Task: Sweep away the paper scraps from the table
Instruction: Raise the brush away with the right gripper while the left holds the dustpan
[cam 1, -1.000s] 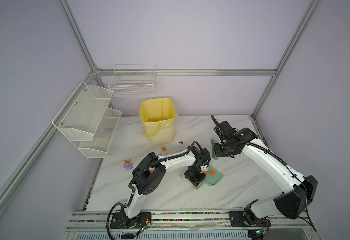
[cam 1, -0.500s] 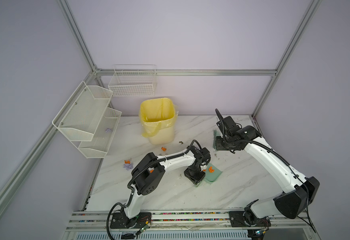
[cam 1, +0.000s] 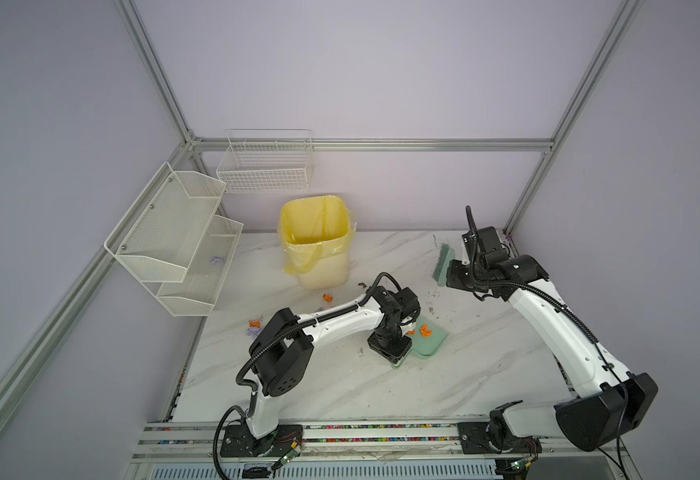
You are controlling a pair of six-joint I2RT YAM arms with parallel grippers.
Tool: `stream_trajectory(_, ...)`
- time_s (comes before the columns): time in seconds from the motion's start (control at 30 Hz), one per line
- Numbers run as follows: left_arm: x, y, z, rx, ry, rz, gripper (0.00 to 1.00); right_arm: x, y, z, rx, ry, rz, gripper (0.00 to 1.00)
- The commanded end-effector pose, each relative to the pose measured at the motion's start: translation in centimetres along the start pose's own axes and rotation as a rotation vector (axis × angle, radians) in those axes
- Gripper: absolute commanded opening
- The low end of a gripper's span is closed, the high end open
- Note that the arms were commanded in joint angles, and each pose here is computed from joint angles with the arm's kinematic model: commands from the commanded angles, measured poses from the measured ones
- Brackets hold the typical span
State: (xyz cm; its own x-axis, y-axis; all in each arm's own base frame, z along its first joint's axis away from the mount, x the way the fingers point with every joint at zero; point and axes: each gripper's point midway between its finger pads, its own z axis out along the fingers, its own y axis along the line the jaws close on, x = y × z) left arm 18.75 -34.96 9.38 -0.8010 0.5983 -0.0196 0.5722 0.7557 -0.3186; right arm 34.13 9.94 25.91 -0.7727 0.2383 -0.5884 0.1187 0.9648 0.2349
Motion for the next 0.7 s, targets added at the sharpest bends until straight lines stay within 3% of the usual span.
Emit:
stream_trajectory(0.0,-1.4,-1.4,-3.3,0.047,-0.093,-0.011,0.0,-2.1,0.7,-0.8,-0.066,-0.091,0.025,0.0)
stream_trajectory(0.37,-2.5,-0.4,-5.9,0.04,-0.144,-0.072,0.0,-3.3,0.2,0.4,-0.079,-0.165,0.065,0.0)
stream_trajectory(0.67,-5.6,1.8,-8.2,0.009,-0.227,-0.141,0.0,-5.7,0.6,0.8,-0.084,-0.211,0.055,0.0)
